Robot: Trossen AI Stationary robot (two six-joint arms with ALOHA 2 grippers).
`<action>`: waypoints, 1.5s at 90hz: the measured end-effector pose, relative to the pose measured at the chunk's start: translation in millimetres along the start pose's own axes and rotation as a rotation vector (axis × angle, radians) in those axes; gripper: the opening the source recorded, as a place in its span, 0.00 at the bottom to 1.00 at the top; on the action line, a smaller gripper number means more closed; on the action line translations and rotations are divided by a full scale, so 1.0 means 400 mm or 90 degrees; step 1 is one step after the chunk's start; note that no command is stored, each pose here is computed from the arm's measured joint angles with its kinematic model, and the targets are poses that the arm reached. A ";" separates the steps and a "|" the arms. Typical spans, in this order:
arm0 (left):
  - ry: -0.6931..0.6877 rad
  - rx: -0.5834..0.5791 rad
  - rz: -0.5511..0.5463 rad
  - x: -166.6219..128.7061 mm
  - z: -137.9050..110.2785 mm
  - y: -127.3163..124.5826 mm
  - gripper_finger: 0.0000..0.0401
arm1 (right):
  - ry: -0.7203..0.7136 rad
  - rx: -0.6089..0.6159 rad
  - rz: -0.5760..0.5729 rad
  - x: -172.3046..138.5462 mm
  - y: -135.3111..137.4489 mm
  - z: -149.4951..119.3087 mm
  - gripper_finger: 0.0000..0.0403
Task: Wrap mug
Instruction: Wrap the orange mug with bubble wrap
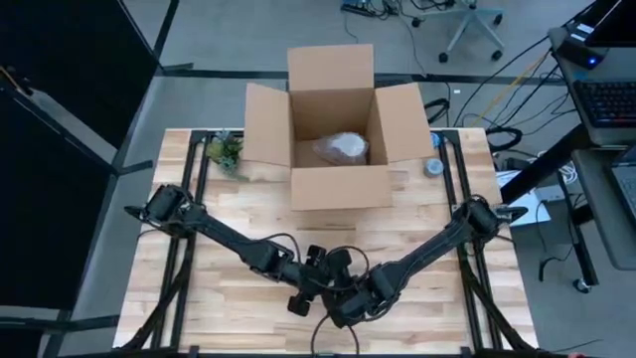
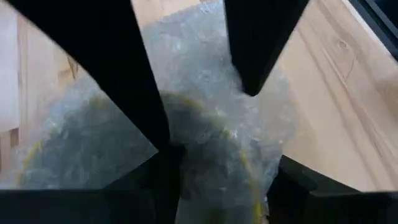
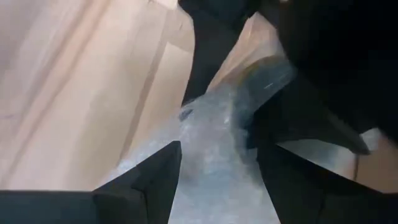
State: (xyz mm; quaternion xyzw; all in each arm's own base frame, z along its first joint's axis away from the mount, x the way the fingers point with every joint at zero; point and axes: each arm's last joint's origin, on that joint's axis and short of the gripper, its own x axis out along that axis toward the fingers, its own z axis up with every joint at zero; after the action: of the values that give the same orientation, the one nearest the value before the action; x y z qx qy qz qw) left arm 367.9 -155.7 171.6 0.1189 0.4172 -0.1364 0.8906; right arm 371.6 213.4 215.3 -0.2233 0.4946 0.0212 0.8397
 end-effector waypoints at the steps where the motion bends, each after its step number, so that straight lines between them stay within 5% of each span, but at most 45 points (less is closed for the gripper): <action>1: 0.000 0.001 0.000 0.000 0.000 0.000 0.40 | 0.000 -0.001 -0.001 0.003 0.002 0.000 0.50; 55: -0.011 0.007 0.005 -0.044 0.017 -0.001 0.40 | 0.012 0.036 0.000 0.049 0.027 -0.002 0.50; 81: 0.006 0.027 0.075 -0.053 0.019 0.011 0.40 | -0.007 0.041 -0.016 0.017 0.008 0.002 0.50; 135: 0.056 0.026 0.083 -0.068 0.007 0.010 0.40 | -0.028 0.046 -0.050 -0.052 -0.014 0.000 0.50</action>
State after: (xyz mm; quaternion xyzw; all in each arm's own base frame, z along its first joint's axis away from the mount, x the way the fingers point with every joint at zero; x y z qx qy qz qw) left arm 354.7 -149.0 194.9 0.1701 0.4446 -0.0814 0.8757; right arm 362.5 212.4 235.0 -0.2114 0.4670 -0.0249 0.8583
